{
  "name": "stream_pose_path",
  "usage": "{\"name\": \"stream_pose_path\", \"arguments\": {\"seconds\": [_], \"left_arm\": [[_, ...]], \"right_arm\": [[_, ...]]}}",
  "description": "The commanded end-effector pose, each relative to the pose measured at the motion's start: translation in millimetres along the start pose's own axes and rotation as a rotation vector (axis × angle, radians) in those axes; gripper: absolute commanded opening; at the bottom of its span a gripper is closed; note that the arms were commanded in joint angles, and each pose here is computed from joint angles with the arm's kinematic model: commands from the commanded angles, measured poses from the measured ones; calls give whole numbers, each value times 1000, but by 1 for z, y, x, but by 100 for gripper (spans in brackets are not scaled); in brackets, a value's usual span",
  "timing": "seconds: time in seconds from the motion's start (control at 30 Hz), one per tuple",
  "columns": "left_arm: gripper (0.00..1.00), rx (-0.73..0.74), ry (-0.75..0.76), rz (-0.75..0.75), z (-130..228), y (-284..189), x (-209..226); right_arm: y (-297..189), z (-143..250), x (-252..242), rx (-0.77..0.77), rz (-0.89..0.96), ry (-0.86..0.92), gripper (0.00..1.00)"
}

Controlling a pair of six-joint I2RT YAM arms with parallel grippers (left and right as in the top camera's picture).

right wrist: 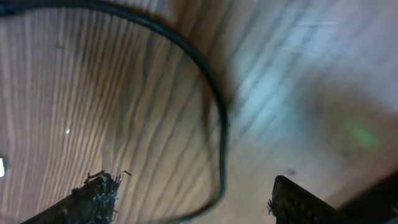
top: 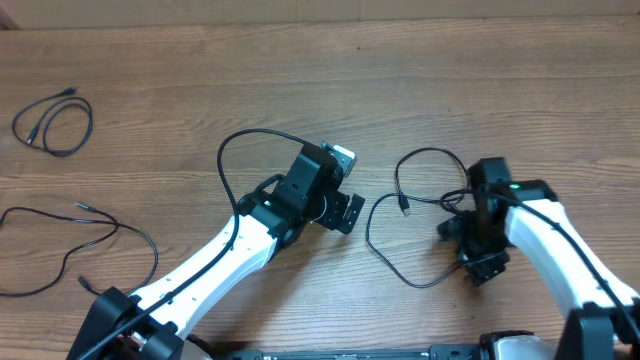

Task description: Untangle cables

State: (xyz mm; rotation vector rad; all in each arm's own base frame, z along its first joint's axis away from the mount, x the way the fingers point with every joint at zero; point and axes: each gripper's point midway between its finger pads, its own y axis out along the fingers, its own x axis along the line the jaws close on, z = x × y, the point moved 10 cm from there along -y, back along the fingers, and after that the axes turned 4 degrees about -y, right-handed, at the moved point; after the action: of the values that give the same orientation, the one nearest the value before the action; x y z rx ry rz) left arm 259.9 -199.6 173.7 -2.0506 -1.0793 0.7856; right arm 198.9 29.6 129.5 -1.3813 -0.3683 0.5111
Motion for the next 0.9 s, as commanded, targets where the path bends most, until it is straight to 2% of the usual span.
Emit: {"name": "stream_pose_path", "arguments": {"seconds": [0.0,0.17,0.23,0.33,0.37,0.4,0.43,0.63,0.7,0.87], "left_arm": [[100,-10,-6,-7,-3,0,1],[100,-10,-6,-7,-3,0,1],[99,-10,-6,-7,-3,0,1],[100,-10,-6,-7,-3,0,1],[100,-10,-6,-7,-3,0,1],[100,-10,-6,-8,-3,0,1],[100,-10,-6,-8,-3,0,1],[99,-10,-6,-8,-3,0,1],[100,-10,-6,-8,-3,0,1],[100,-13,-6,-7,-4,0,1]], "right_arm": [[15,4,-1,8,17,47,77],[24,0,-5,-52,34,115,70],[24,-2,-5,-87,36,132,63],[24,-6,0,-114,4,134,40],[24,-7,3,-125,-17,132,23],[23,-8,4,-134,-26,132,11],[23,-9,4,-140,-26,132,4],[8,-13,-10,-232,68,218,4],[-14,-13,-26,-352,153,312,4],[-51,-10,-41,-489,163,317,4]]}}
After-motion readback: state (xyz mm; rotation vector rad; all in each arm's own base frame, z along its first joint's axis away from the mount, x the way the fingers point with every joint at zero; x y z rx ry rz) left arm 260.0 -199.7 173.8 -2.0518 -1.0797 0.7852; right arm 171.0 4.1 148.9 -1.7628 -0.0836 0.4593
